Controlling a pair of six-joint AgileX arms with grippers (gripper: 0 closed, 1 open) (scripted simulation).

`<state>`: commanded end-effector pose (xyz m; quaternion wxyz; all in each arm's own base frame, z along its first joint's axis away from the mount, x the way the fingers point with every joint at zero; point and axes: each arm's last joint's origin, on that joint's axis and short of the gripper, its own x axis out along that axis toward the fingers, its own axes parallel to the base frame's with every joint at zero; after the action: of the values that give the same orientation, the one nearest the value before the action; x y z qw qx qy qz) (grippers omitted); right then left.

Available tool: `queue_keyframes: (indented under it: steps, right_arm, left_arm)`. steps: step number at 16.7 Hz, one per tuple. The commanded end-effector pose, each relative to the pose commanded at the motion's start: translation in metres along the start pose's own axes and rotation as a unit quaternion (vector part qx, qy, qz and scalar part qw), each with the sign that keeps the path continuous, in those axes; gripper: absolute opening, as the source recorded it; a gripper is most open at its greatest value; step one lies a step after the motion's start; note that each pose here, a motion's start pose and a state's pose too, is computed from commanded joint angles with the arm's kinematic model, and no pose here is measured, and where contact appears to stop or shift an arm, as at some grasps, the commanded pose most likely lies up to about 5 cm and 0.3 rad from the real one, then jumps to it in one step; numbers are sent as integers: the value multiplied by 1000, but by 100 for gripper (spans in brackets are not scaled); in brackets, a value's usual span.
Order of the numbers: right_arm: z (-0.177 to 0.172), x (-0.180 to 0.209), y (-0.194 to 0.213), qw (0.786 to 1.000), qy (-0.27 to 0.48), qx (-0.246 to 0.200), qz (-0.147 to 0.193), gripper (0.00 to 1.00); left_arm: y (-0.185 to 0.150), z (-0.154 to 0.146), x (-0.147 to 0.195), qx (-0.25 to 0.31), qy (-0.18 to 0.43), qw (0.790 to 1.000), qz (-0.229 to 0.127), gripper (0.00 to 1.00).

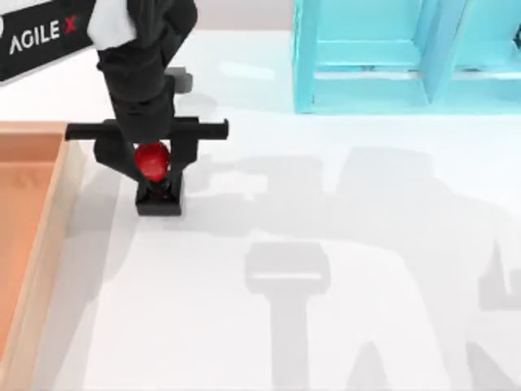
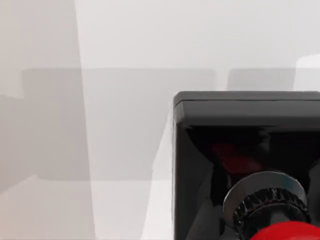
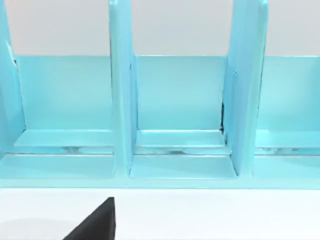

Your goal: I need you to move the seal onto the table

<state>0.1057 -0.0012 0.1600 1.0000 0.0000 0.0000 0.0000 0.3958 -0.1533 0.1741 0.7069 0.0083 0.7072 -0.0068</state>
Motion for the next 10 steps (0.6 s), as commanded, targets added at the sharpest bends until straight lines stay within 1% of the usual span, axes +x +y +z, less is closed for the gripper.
queue_keyframes:
  steps: [3,7,10]
  right_arm:
    - [0,0,0,1000,0,0,0,100]
    - [0,0,0,1000,0,0,0,100]
    - [0,0,0,1000,0,0,0,100]
  left_arm:
    - [0,0,19,-1,-1,1000,0,0]
    - [0,0,19,0,-1,1000,0,0]
    - [0,0,19,0,-1,1000,0,23]
